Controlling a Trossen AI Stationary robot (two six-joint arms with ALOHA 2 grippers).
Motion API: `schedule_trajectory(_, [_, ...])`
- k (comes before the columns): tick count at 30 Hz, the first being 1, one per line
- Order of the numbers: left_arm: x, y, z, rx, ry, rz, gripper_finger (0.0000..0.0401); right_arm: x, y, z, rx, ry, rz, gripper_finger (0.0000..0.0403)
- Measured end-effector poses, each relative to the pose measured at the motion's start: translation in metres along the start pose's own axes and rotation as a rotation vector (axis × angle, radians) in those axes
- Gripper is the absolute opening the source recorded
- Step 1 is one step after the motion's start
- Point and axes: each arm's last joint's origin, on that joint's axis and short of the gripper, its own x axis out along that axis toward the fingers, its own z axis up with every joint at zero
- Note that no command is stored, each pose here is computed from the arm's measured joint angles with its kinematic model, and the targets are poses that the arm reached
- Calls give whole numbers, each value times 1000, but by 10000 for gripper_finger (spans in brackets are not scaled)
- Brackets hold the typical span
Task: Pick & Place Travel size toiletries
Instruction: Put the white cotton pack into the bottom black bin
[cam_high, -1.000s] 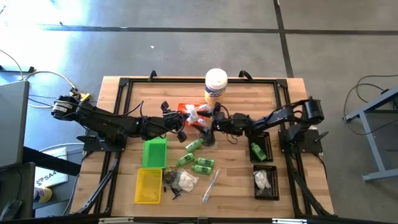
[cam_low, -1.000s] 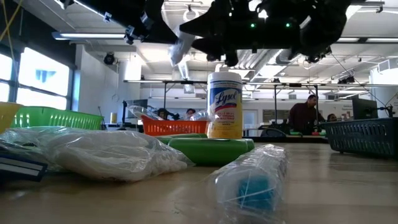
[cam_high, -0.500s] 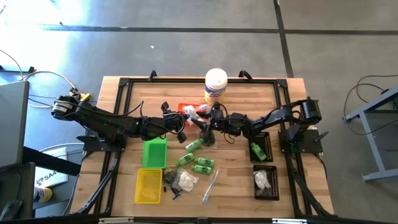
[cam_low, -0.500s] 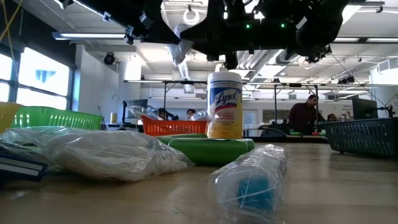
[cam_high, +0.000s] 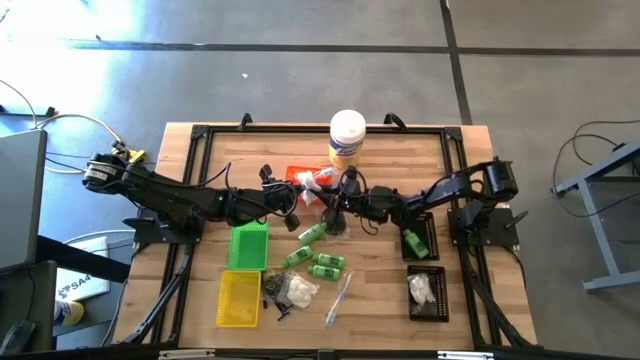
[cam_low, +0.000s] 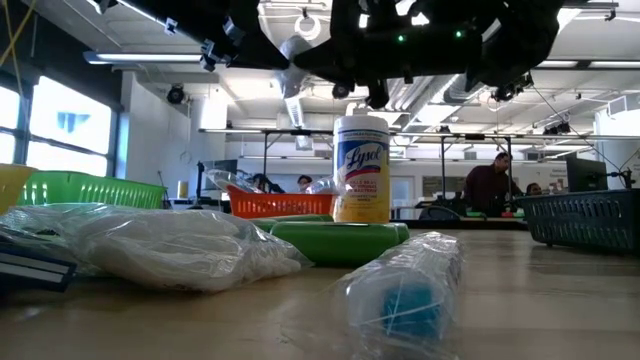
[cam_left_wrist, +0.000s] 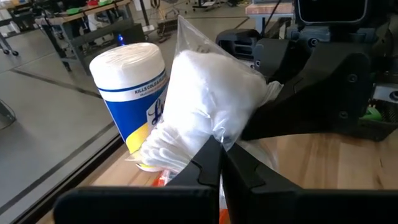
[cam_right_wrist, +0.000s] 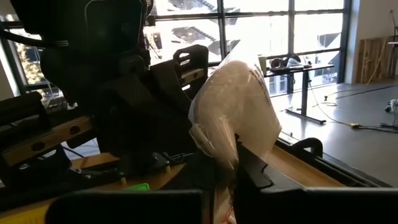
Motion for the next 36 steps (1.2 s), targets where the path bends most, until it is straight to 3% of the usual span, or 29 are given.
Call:
schedule_trajectory(4, [0, 0, 0, 41, -1, -7, 17, 0, 0, 0, -2, 1, 1, 14])
schedule_trajectory(12, [-4, 3, 6, 80, -22, -19, 123, -3, 0, 10, -27, 6, -2, 13])
schedule_trajectory(16, [-15, 11, 16, 81, -47, -27, 152, -8, -1, 22, -88, 44, -50, 12])
schedule_trajectory(26, [-35, 25, 23, 1, -9, -101, 159, -34, -3, 61, -97, 158, -79, 12])
schedule_trajectory(36, [-36, 27, 12, 53, 91, -93, 159, -100, 17, 102, 153, 326, 15, 13])
